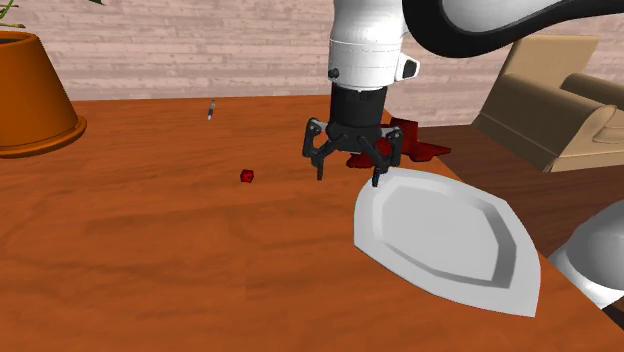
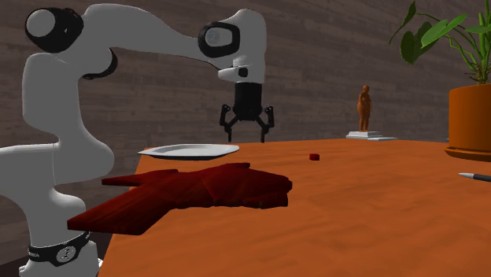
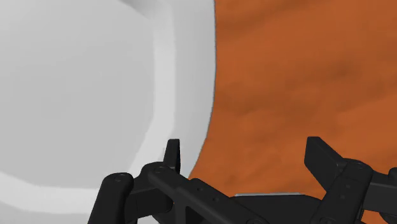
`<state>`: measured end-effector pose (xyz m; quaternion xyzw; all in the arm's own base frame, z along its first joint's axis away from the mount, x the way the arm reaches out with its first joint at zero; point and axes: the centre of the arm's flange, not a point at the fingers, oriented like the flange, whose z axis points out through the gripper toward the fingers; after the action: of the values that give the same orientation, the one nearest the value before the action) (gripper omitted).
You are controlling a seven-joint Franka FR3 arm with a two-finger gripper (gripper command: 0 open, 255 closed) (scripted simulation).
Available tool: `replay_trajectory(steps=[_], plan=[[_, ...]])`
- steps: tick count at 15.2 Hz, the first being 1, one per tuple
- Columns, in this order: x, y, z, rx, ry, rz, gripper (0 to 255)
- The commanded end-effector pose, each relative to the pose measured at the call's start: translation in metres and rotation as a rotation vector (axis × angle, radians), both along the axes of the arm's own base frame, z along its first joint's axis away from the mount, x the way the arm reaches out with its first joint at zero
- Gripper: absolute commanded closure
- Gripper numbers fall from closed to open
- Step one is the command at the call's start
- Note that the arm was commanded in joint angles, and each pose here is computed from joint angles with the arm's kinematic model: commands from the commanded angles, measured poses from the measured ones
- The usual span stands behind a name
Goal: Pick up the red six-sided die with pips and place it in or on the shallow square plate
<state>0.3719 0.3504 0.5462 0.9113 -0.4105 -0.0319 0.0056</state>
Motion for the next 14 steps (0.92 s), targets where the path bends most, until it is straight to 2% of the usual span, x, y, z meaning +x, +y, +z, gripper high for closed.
replay_trajectory(steps=[1,14], plan=[[0.019,0.020,0.003,-0.001,-0.008,-0.071,0],[0.150,0.117,0.006,-0.031,-0.055,-0.467,0]])
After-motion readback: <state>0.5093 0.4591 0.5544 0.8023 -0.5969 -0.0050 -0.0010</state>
